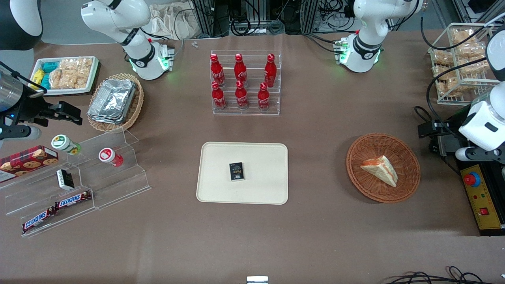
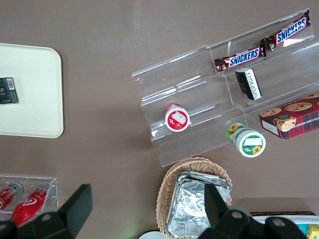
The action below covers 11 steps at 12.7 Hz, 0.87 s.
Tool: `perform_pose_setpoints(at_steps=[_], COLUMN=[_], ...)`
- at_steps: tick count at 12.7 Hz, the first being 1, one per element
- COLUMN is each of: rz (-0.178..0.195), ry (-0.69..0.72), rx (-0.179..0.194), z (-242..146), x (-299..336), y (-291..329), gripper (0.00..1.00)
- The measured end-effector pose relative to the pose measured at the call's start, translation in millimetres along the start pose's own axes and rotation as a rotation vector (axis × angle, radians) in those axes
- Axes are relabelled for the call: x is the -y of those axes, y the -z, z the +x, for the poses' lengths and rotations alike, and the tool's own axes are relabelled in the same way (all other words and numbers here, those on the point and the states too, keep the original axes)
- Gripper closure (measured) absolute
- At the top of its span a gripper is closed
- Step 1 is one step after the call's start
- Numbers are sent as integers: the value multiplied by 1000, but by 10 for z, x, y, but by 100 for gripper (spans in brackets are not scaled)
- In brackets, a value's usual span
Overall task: Place sandwich from basket to tray
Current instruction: 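Lower the open left gripper over the sandwich in the wicker basket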
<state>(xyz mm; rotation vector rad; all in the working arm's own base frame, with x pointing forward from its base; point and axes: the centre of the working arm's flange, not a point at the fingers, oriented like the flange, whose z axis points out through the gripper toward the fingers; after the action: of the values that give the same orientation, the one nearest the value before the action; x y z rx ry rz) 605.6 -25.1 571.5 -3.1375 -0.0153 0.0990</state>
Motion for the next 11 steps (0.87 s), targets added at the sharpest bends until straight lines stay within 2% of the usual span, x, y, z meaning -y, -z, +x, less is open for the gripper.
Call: perform_pose_setpoints(at_steps=[3, 5, 7, 8, 9, 11], rz=[0, -1, -1, -1, -4, -23], ry=[17, 67, 178, 285, 394, 551], rx=[4, 21, 33, 35, 23, -24], z=[17, 61, 135, 188, 260, 389], x=[-8, -20, -40, -43, -49, -94], y=[-27, -124, -261, -365, -512, -972], gripper=[0, 0, 0, 0, 0, 0])
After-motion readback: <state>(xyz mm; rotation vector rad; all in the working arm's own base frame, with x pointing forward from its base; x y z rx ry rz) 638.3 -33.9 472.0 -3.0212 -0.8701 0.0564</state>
